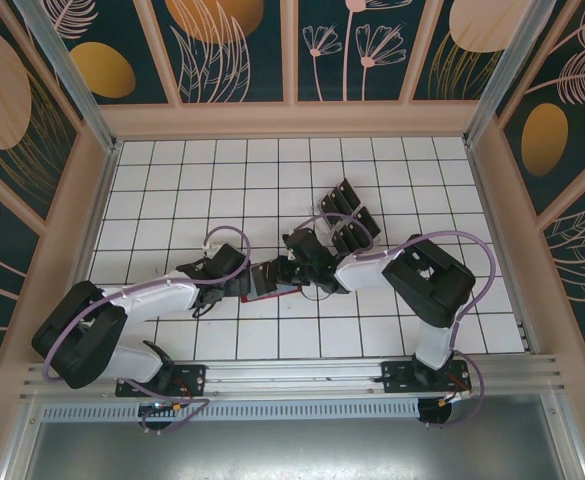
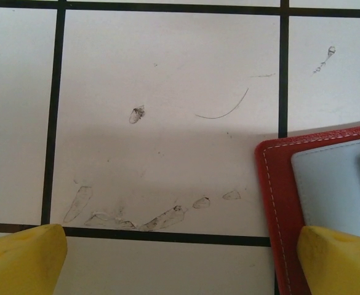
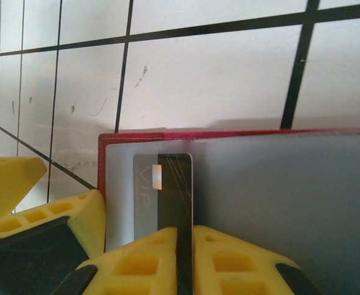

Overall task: Put the credit cards into the card holder
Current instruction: Insert the credit card into the card slot.

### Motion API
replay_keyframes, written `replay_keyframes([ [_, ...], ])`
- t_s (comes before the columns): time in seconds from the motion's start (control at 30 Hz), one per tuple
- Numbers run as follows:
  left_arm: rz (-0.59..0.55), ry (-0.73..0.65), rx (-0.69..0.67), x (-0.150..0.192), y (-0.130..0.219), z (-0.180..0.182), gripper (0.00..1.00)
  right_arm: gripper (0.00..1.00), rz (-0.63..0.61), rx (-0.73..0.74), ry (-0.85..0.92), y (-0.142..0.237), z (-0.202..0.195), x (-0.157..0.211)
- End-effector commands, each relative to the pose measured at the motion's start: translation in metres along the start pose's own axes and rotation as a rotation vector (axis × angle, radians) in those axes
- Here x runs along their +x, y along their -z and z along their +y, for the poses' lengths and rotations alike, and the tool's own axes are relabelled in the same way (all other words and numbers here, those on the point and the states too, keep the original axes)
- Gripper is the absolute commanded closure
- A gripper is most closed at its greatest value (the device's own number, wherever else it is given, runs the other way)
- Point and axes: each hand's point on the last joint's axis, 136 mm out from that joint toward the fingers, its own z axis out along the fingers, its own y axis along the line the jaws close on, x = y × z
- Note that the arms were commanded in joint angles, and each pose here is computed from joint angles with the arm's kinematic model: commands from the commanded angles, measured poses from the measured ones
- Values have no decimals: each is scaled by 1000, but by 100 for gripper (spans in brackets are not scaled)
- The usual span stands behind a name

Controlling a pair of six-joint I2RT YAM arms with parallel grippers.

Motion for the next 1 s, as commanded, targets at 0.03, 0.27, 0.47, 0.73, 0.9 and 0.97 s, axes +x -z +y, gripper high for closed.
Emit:
replay_keyframes([
  [0.03,12,17,6,4,-5,0,4,87,33,5,14,-11,5,10],
  [0.27,2,12,8,0,-5,-3,4,73,47,25,2,-15,-2,17],
  [0.47,-35,-5,5,-20,5,-9,2,63,19,28,3,-4,-1,9],
  [0.73,-72,-17,-12,-35,24,-5,2,55,-9,55,47,14,4,0],
  [0.9,-37,-31,-11,-24,27,1,2,57,-8,60,60,17,5,3],
  [0.97,-19,-36,-8,-18,25,1,2,59,-1,58,60,16,5,5],
])
